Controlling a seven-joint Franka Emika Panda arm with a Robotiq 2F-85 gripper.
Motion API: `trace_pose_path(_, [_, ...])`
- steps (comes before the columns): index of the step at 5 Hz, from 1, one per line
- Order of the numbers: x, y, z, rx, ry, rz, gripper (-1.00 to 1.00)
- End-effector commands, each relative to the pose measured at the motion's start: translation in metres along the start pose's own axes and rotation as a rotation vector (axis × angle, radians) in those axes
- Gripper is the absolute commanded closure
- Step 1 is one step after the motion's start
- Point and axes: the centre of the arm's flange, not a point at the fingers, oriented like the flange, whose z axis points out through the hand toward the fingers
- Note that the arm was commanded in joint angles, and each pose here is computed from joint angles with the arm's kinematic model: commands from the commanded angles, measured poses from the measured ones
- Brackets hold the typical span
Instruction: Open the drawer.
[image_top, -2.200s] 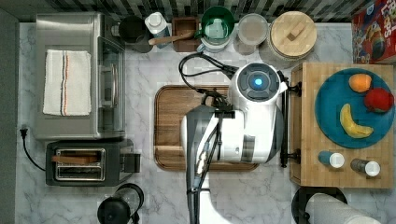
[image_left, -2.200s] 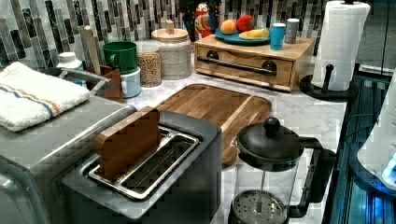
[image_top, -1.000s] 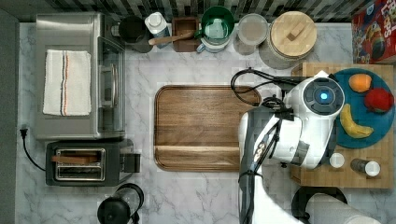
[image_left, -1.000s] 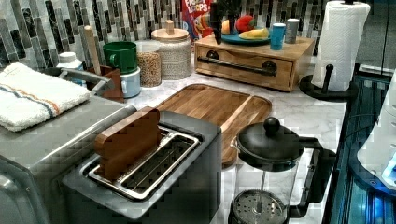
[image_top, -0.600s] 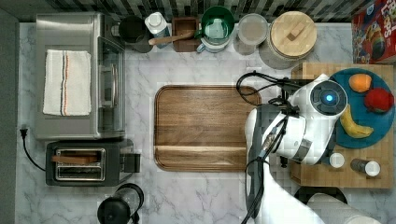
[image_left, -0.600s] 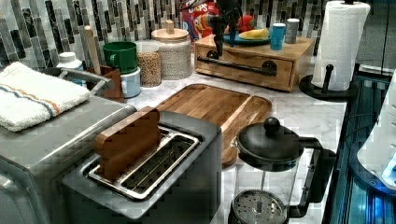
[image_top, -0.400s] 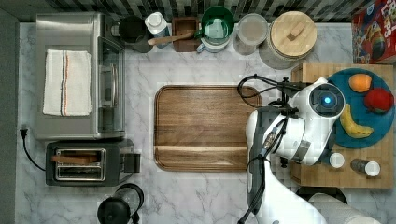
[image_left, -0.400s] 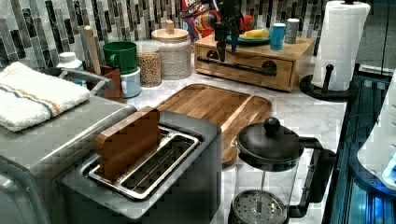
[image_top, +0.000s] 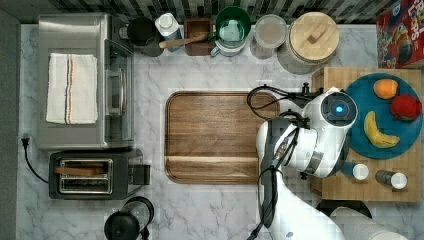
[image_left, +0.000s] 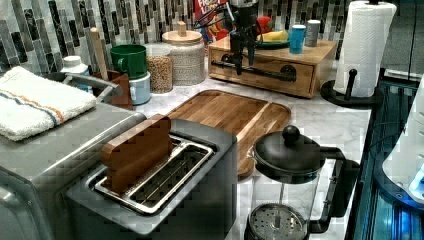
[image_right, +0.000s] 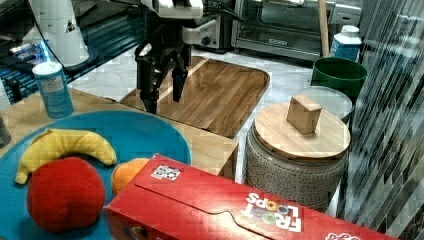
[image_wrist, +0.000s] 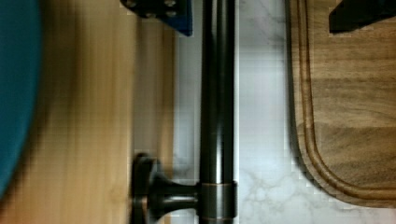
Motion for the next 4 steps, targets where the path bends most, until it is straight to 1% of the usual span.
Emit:
trace_pose_path(1, [0.022, -0.001, 0.006, -0.044, 0.079, -0.02, -1.0])
trace_pose_path(2, [0.023, -0.004, 0.003, -0.028, 0.06, -0.026, -1.0])
trace_pose_path(3, [0.022, -0.019, -0.006, -0.004, 0.046, -0.02, -1.0])
trace_pose_path(4, [0.024, -0.034, -0.003, 0.023, 0.072, -0.048, -1.0])
